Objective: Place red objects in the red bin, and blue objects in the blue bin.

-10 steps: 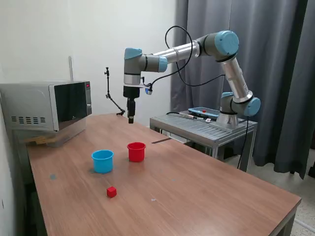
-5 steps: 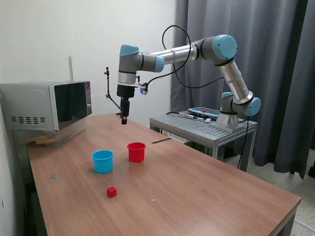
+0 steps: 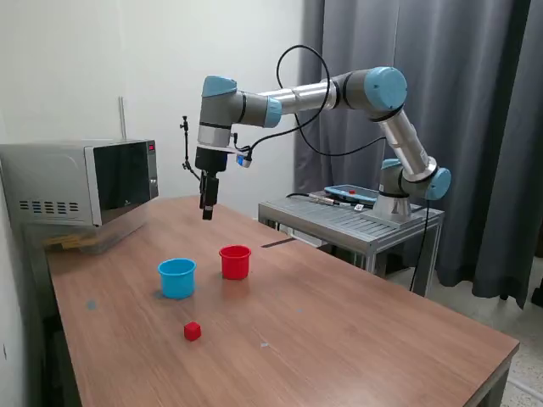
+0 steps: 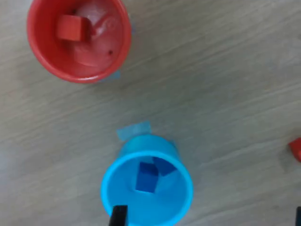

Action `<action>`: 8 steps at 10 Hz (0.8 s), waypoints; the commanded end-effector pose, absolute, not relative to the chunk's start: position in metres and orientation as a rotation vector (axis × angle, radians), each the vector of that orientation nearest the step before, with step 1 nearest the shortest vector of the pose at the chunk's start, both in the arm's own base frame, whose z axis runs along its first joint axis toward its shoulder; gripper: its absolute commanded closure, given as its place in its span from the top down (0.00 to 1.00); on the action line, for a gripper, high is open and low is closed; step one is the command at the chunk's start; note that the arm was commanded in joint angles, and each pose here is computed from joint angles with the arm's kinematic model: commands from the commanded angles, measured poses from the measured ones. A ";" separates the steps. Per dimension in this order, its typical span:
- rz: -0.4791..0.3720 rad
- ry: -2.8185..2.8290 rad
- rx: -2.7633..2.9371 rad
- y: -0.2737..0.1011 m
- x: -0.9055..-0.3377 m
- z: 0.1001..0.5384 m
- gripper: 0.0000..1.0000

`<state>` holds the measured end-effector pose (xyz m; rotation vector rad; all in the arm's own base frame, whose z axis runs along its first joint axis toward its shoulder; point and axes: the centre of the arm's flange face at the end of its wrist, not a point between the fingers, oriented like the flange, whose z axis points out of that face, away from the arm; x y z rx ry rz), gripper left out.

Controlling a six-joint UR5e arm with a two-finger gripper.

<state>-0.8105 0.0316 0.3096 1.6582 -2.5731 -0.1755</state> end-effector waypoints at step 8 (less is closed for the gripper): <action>-0.183 -2.456 1.806 -0.040 -0.846 0.290 1.00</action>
